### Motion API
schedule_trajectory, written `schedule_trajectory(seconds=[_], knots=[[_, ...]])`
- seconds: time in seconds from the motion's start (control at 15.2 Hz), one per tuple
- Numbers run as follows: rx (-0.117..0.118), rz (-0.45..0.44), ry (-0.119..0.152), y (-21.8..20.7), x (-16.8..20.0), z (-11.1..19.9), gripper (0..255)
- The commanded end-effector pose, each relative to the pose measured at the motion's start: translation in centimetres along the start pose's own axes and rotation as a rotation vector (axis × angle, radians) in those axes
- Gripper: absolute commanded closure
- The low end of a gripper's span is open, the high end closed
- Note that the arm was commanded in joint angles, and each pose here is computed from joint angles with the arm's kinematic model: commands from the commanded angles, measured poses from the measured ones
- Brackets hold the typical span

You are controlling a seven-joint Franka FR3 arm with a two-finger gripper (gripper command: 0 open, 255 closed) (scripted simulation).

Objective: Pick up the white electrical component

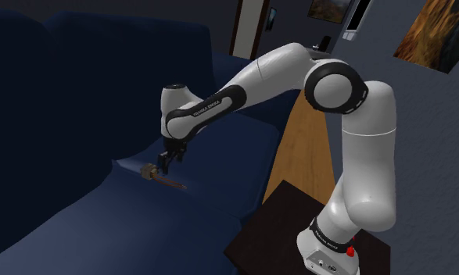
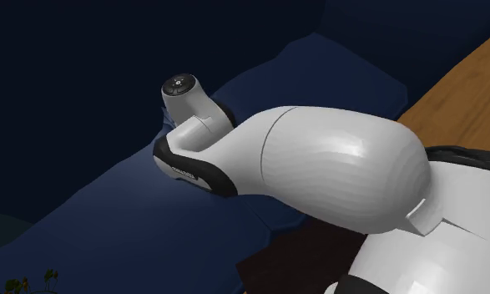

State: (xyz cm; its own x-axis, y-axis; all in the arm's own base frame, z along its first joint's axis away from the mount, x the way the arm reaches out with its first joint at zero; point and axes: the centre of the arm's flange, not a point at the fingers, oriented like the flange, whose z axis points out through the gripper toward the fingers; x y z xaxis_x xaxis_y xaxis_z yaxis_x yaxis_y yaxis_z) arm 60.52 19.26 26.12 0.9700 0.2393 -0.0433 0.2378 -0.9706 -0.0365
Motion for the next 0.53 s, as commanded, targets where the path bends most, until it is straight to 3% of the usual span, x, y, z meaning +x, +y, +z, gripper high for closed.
schedule_trajectory(seconds=[0.0, 0.2, 0.46], knots=[[-0.001, -0.015, 0.000, -0.7, 1.9, 1.6, 0], [-0.002, -0.035, 0.000, -1.9, 4.4, 4.0, 0], [-0.002, -0.035, 0.000, -1.9, 4.4, 6.2, 0]])
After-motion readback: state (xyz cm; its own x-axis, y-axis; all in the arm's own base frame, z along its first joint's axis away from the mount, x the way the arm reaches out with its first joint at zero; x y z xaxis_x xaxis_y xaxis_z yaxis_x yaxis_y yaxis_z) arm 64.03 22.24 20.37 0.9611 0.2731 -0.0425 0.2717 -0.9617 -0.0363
